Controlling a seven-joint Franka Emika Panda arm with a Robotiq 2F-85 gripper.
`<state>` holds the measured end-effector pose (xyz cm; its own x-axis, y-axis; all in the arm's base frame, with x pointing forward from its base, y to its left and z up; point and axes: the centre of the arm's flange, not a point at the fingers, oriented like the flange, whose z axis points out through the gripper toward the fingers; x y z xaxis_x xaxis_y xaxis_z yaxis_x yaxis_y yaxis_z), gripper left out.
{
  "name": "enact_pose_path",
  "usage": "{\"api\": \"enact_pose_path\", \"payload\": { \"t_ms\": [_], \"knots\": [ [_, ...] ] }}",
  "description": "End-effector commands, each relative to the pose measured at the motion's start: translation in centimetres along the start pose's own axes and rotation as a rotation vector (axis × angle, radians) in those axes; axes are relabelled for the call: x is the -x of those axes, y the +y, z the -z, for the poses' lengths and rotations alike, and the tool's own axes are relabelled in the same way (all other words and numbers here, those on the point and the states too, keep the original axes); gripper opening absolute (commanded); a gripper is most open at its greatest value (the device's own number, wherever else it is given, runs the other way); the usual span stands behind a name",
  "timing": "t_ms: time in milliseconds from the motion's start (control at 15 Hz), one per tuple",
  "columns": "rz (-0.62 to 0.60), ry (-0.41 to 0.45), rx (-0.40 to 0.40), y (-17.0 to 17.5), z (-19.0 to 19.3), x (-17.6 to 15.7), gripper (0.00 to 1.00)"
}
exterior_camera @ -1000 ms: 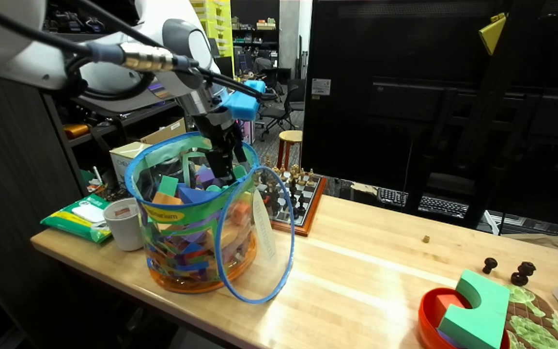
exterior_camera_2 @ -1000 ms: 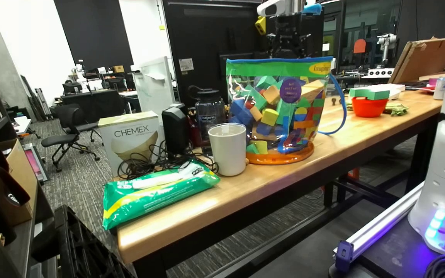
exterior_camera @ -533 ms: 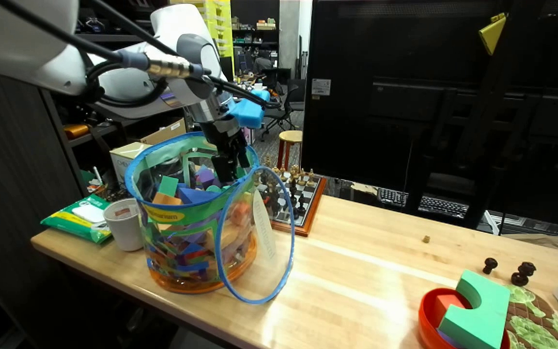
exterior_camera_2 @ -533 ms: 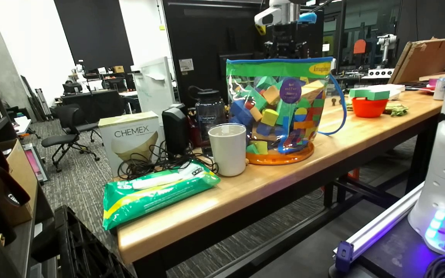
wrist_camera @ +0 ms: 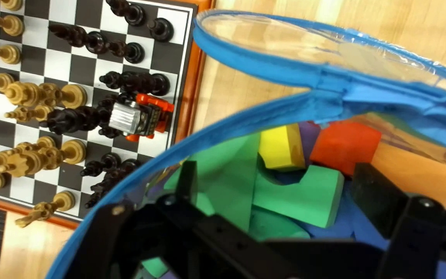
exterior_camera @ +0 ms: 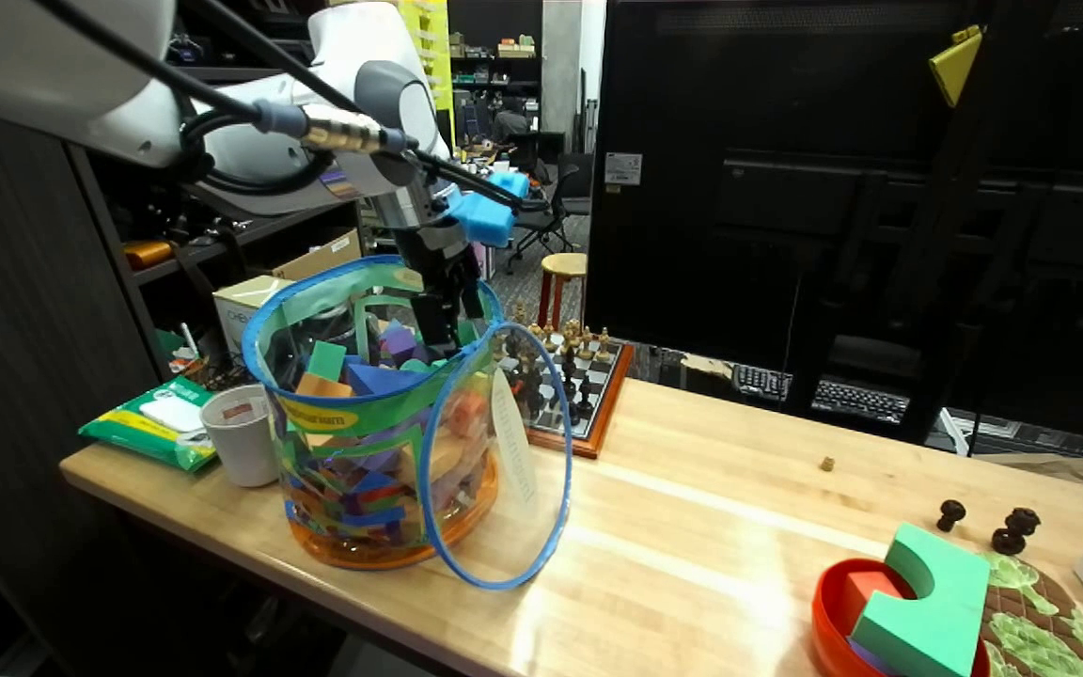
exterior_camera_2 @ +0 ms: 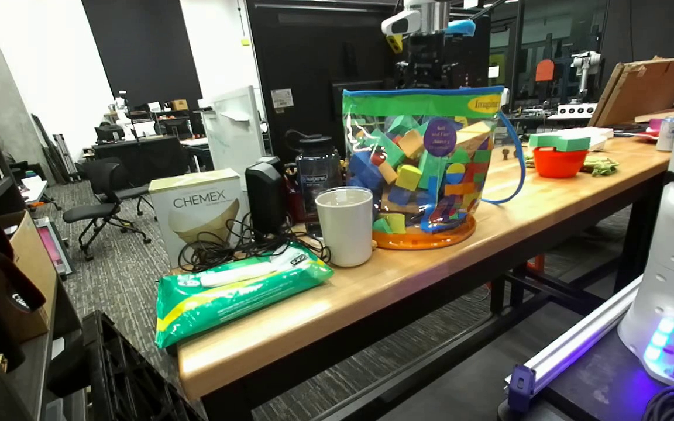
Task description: Remove one block from the toy bag
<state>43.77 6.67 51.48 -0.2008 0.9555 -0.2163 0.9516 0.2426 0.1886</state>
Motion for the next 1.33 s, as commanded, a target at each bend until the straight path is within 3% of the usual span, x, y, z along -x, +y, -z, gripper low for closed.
{"api": "enact_pose_path", "payload": {
  "t_ms": [0,667,1267],
  "knots": [
    [-0.013,0.029,0.009,1.2,0.6,0.0,1.00],
    [-0.068,0.116,-0.033,2.8,-0.2,-0.2,1.00],
    [-0.077,0.118,-0.051,4.2,-1.0,-0.1,1.00]
  ]
}}
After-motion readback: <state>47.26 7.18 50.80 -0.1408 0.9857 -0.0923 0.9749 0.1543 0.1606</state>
